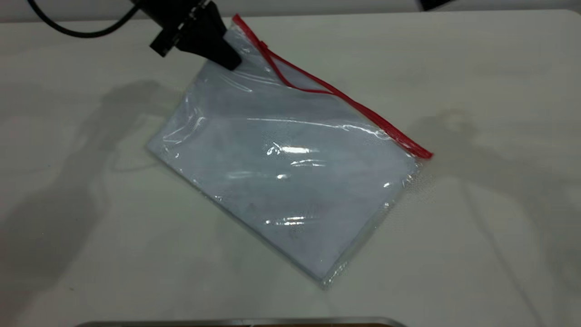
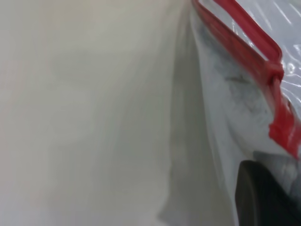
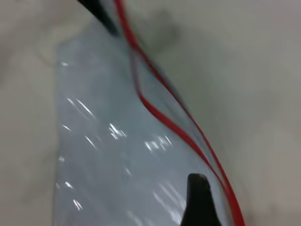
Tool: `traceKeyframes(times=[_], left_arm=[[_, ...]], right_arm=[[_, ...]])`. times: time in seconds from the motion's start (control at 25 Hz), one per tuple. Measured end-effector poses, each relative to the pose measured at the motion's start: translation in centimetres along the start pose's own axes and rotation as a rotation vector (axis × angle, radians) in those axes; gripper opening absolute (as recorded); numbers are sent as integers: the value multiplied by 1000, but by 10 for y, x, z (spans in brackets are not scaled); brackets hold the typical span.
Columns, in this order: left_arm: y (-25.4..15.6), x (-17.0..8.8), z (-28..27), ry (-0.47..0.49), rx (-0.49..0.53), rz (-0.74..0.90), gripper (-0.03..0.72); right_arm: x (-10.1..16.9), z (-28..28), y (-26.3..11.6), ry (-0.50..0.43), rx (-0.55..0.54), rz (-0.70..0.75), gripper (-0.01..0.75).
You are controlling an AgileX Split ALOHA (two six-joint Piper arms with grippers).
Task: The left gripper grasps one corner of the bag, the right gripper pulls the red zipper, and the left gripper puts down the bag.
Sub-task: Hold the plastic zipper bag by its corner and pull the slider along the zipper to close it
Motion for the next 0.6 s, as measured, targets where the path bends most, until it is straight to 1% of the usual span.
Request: traceKeyframes(times=[0.12,0.28,0.4,0.6], left_arm=[[8,0,6,3,-24,8,53],[18,0,11,4,-65,6,53],[23,-2,15,0,-76,13,53],[29,-2,21,6,-72,26,53]], right_arm=[[3,27,7,68,-27,-39,580],[7,60,9,143,-26,-77,580],[7,77,9,171,-23,-85,580],[4,93,10,206,-47,-40,581]])
Point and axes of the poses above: a point on each arm's last joint axis where the gripper is mounted, z pointing out along that axis toward the gripper, x along the wrist's bending axis when the last joint is at zero, y = z × x, the point moved 3 cm from there along z, pointing out along that axis toward the gripper, and after that the axes turned 6 degrees about -z, right-handed, at the moved point
